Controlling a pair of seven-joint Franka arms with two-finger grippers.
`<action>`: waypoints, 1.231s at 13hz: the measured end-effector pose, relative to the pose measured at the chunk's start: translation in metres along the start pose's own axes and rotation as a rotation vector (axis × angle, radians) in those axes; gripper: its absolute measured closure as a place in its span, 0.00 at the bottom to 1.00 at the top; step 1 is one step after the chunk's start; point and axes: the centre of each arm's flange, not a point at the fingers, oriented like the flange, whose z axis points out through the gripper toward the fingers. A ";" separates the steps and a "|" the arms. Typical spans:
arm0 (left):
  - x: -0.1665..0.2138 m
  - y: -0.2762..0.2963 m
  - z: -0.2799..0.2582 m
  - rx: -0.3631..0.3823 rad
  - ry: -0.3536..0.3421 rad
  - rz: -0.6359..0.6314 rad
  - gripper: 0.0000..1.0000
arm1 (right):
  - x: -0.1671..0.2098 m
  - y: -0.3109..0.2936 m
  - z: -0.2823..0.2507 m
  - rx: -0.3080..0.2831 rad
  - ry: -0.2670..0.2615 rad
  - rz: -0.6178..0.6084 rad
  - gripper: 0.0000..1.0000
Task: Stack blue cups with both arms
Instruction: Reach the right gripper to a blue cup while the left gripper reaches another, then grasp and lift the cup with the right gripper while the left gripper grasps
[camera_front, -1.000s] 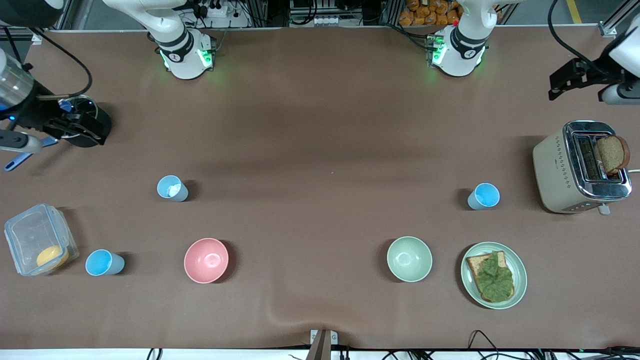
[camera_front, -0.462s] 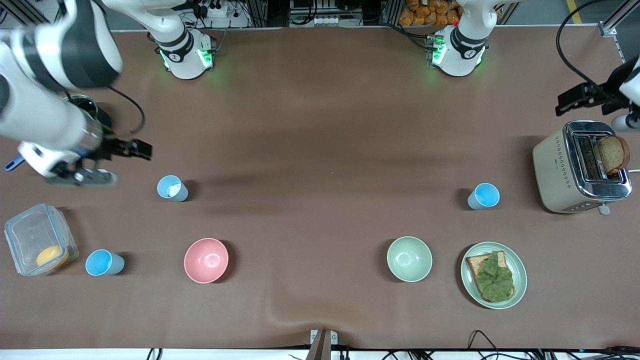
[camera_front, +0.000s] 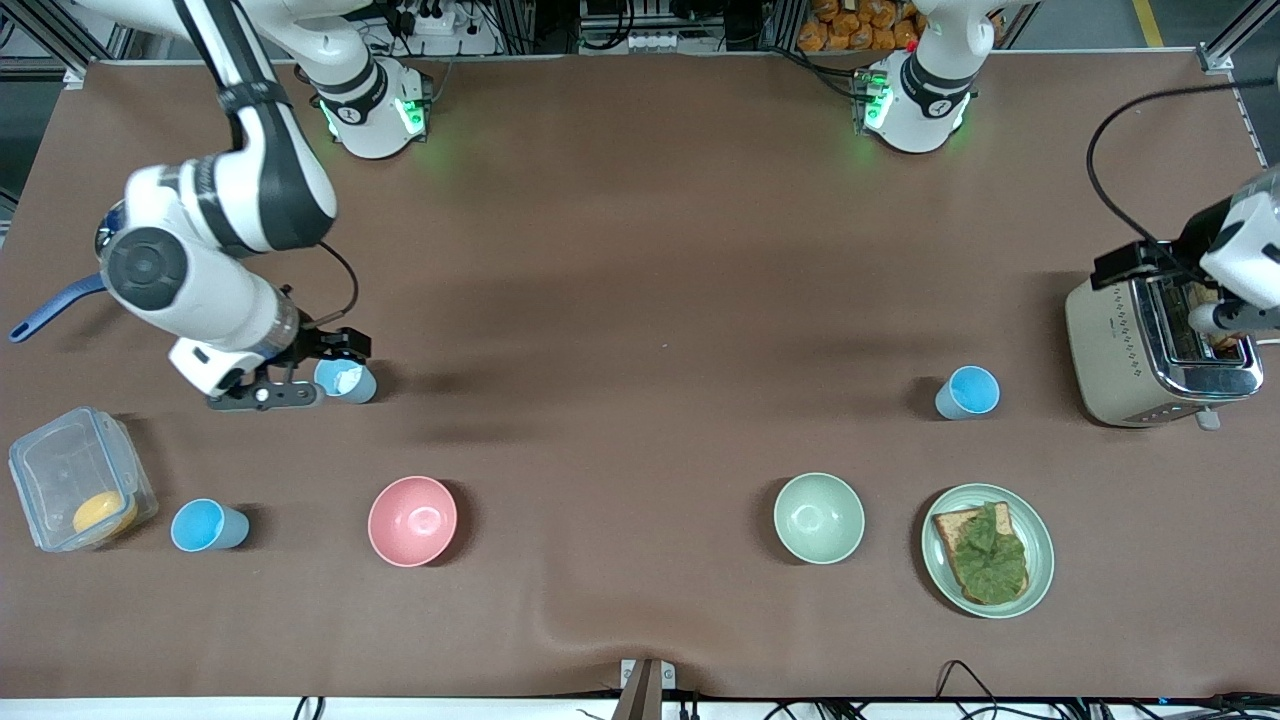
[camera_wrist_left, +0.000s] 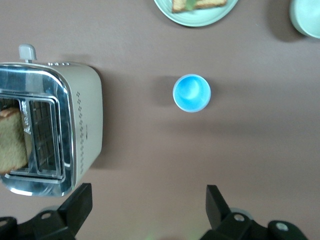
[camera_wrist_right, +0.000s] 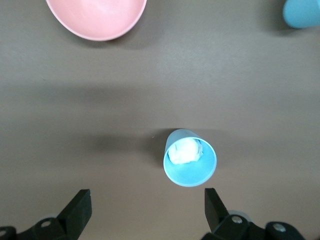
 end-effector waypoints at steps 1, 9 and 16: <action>0.004 -0.002 0.019 -0.001 0.022 -0.003 0.00 | -0.002 0.000 0.021 -0.016 -0.005 -0.014 0.00; 0.036 0.006 0.159 -0.027 0.004 0.014 0.00 | -0.008 -0.011 0.120 -0.052 -0.030 -0.082 0.07; 0.065 0.010 0.238 -0.053 0.008 0.018 0.00 | 0.000 -0.002 0.145 -0.073 -0.054 -0.121 0.89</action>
